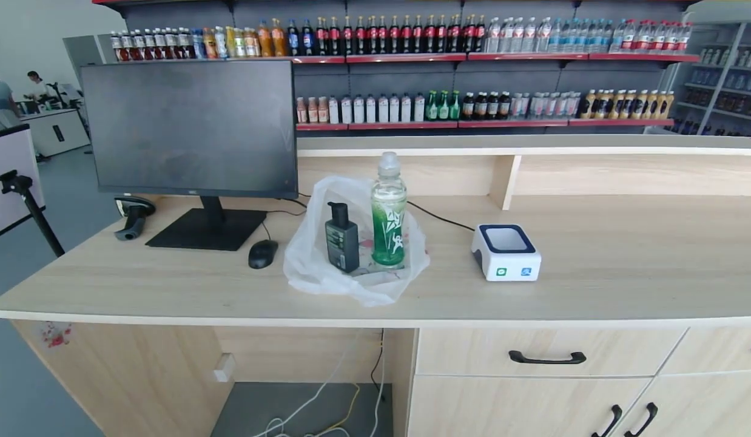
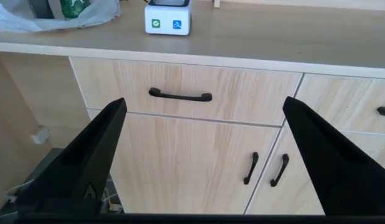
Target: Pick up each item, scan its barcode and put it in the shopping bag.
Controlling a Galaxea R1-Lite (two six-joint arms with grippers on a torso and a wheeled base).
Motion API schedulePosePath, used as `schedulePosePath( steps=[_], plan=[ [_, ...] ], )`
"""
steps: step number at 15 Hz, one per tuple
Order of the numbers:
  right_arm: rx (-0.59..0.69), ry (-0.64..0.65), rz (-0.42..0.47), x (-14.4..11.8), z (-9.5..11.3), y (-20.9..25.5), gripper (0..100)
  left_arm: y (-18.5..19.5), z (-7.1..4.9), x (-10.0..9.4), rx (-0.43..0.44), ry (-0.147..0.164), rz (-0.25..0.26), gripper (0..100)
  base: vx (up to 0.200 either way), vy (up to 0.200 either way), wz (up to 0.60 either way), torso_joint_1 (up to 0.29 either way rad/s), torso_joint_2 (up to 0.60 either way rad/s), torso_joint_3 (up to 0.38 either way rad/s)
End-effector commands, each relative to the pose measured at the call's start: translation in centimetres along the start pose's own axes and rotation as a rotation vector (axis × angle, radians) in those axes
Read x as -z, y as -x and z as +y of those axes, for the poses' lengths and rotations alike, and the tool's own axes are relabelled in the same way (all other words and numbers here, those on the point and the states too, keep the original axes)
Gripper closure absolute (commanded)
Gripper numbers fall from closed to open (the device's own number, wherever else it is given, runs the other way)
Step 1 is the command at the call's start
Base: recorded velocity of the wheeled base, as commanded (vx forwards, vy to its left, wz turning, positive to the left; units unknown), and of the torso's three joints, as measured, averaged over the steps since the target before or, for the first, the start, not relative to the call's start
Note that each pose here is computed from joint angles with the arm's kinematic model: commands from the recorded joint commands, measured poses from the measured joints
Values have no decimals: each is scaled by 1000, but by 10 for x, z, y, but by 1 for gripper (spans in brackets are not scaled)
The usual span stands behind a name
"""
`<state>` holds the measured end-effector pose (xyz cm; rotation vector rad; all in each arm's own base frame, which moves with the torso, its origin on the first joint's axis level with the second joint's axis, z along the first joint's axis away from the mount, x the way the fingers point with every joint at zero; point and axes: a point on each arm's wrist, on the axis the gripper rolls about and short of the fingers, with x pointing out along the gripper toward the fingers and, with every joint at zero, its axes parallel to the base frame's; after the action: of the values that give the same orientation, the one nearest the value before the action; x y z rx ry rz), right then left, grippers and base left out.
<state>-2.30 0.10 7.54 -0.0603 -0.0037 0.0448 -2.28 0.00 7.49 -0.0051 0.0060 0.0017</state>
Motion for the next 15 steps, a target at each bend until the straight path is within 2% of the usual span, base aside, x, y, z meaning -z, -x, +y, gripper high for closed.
schedulePosePath(
  steps=[1, 15],
  plan=[
    [-1, 0, 2, 0, 0, 0, 0, 0, 0, 0, -1, 1, 0, 0, 0, -200, 0, 7, 2, 7],
    [-1, -5, 2, 0, 0, 0, 0, 0, 0, 0, -1, 1, -1, 0, 0, -200, 0, 2, 1, 2]
  ],
)
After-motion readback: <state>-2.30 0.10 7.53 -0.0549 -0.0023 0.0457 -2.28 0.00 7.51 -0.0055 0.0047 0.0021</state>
